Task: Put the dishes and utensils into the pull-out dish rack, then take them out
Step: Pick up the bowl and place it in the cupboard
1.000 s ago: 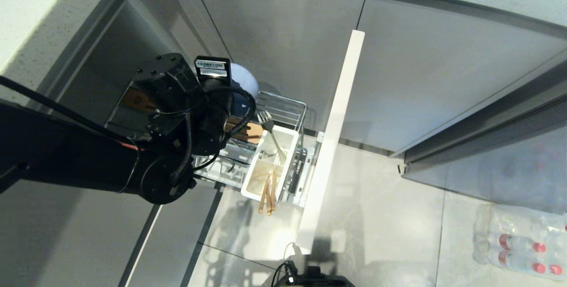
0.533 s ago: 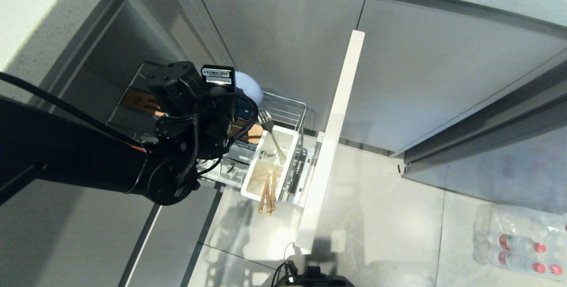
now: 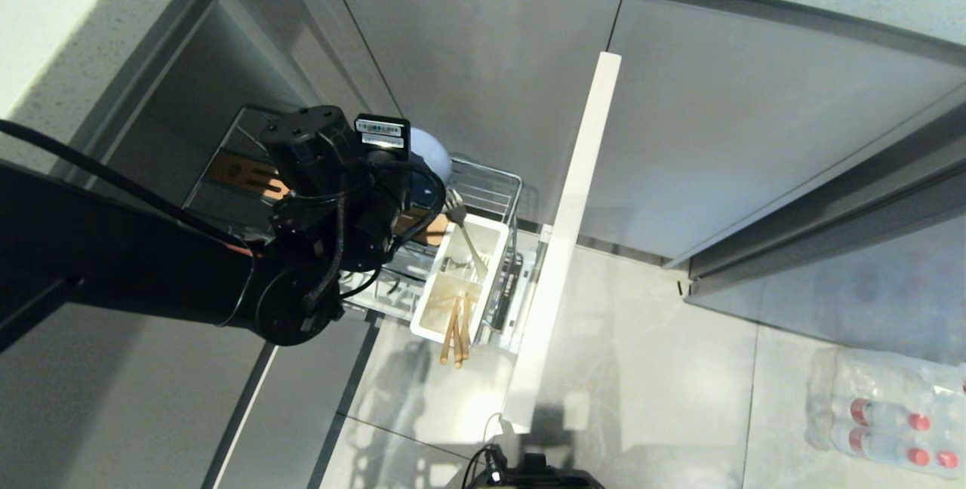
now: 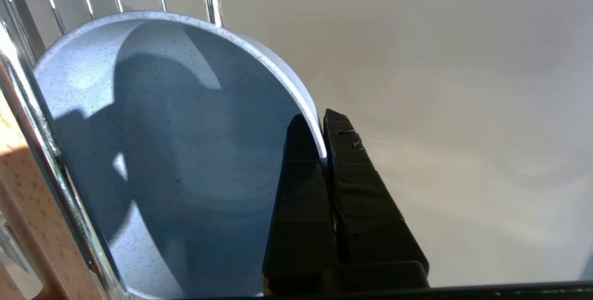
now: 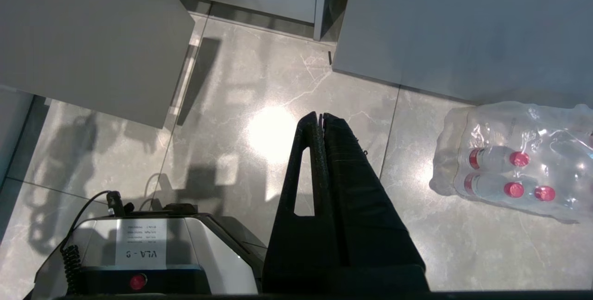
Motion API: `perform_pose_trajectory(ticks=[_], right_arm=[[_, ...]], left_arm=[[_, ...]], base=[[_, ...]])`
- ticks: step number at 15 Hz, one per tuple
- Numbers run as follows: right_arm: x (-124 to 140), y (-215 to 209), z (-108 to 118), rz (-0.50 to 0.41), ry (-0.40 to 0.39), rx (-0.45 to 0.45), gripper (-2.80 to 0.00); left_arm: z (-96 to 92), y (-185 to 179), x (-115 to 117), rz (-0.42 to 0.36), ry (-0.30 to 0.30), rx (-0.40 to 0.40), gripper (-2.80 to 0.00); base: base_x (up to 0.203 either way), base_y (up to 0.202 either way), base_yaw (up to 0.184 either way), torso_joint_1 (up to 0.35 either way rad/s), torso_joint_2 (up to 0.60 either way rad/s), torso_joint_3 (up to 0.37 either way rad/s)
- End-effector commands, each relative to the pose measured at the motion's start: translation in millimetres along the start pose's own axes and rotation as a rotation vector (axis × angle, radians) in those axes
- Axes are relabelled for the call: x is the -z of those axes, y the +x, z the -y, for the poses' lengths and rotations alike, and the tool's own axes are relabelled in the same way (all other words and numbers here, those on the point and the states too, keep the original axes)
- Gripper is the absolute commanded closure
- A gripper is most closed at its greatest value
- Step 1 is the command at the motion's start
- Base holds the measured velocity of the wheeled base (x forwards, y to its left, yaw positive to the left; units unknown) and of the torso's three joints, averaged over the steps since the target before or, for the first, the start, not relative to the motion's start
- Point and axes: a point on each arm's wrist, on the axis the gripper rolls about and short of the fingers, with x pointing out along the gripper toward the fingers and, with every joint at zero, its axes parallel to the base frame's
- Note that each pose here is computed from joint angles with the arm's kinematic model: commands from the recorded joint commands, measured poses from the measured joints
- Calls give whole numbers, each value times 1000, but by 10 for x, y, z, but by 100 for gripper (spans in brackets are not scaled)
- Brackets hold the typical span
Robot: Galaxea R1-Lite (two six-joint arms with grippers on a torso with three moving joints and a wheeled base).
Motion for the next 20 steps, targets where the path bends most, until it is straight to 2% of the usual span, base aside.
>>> perform_pose_trajectory(ticks=[1,8,9,14,16,18,20], right_arm=[[0,1,0,-1,0,0,0],[0,1,0,-1,2,-1,0],[0,1,0,-1,1,0,0],[0,1,0,-1,0,-1,0],[0,1,0,-1,0,-1,0],[0,1,0,-1,0,1,0],[0,1,0,-1,0,1,0]], left_arm=[[20,-7,-10,6,-9,3,0],[77,-18,-13,0,12,-6,0],[99,-14,-15,2,9,-2,-280],[134,-38,-36,1,12,-2,-280],[155,-68,-35,-16,27,-29,-280],[216,-142,-19,-41,38,-54,-280],[362,-232,-78,-51,36,-52,-280]], base=[[0,0,0,0,0,0],[0,0,0,0,0,0],[0,0,0,0,0,0],[0,0,0,0,0,0],[0,0,0,0,0,0],[0,0,0,0,0,0],[0,0,0,0,0,0]])
